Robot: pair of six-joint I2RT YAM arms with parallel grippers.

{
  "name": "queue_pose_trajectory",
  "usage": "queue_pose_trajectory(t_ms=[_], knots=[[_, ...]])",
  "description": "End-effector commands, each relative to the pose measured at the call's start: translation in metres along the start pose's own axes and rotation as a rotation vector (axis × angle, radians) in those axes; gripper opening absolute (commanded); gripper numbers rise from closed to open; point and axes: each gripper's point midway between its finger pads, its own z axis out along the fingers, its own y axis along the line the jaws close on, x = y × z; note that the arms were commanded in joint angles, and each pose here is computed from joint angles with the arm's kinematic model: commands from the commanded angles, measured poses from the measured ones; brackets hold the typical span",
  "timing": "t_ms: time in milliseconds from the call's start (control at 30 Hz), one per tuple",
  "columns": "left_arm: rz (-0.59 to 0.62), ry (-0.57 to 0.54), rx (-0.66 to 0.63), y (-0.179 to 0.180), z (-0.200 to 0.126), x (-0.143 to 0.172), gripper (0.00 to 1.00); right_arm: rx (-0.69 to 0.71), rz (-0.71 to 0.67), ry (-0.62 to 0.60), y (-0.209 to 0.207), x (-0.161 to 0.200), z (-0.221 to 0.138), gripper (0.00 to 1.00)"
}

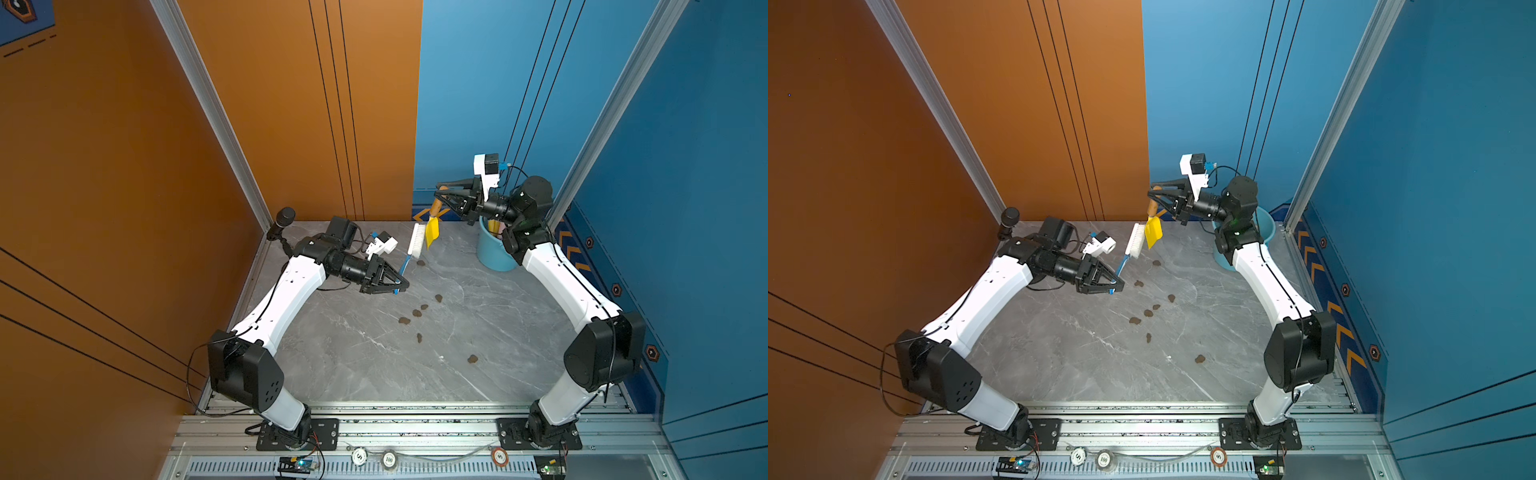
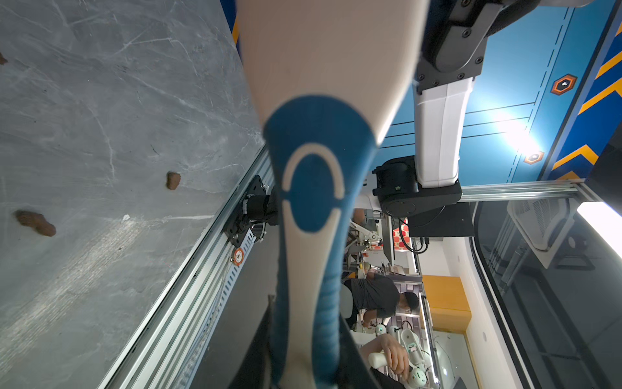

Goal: Brush the soil off the hand trowel and place it into the bucket
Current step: Brush off the soil from the hand trowel.

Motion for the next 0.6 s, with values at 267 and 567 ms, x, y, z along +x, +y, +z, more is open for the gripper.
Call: queue_pose_trajectory(t_ms=[267, 567], knots=[[0.042, -0.075, -0.055, 0.003, -0.019, -0.021, 0.00, -0.051, -0.122, -0.151, 0.033, -0.073, -0.006, 0.06], [0.161, -0.185, -0.061, -0.036, -0.049, -0.049, 0.00, -0.088, -0.099, -0.130, 0.042, -0.066, 0.010, 0.06]])
